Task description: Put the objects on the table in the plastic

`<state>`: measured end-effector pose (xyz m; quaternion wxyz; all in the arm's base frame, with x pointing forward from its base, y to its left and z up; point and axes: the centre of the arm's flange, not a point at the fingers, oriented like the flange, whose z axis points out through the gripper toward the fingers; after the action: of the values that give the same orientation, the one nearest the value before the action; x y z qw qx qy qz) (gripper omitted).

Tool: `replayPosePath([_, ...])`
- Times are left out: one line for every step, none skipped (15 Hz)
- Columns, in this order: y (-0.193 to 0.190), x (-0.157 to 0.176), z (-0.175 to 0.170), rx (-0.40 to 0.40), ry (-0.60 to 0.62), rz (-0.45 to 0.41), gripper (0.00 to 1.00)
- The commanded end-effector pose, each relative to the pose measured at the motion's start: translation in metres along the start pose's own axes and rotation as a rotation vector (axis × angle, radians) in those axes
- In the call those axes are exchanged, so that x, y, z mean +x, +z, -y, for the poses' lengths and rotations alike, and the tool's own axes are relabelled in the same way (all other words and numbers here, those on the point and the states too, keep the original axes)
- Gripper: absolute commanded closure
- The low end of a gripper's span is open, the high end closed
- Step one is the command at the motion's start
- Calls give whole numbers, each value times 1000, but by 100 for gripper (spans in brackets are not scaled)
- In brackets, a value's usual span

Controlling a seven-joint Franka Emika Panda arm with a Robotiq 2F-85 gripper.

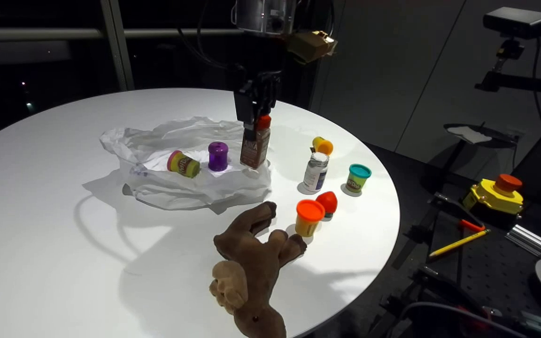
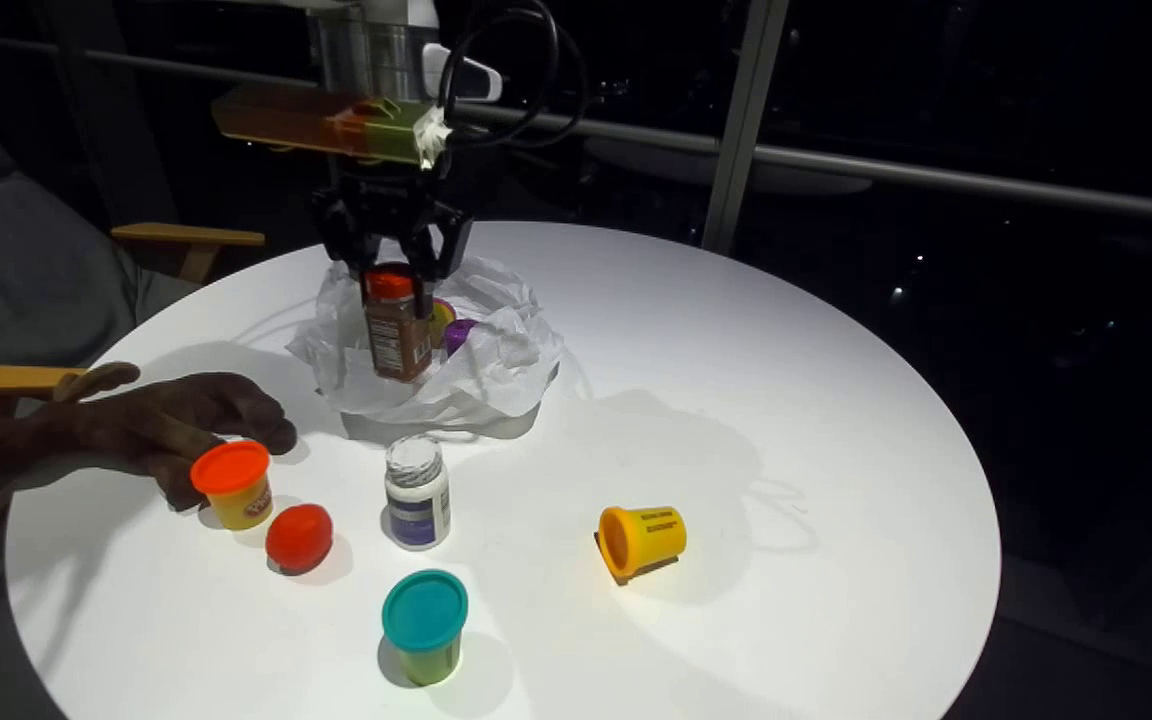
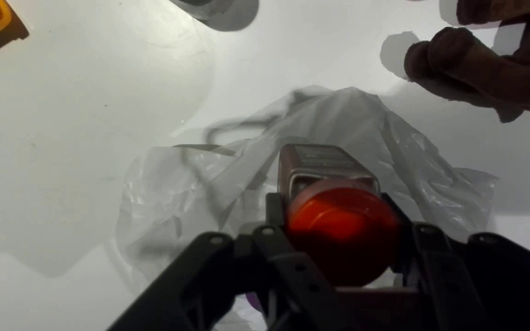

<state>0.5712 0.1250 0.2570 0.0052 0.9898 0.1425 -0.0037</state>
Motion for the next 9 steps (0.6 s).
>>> replayPosePath([1, 18, 0, 50, -40, -24, 79])
replayPosePath([5, 21, -2, 46, -40, -28, 79])
replayPosePath([9, 24, -5, 34, -34, -33, 79])
replayPosePath([12, 27, -9, 21, -24, -46, 80])
replayPosePath([17, 31, -15, 17, -16, -57, 80])
replayPosePath([22, 35, -20, 20, -8, -66, 80])
replayPosePath([26, 38, -25, 16, 3, -79, 80])
replayPosePath([31, 40, -31, 5, 14, -93, 80])
replayPosePath([36, 43, -36, -11, 22, -105, 80])
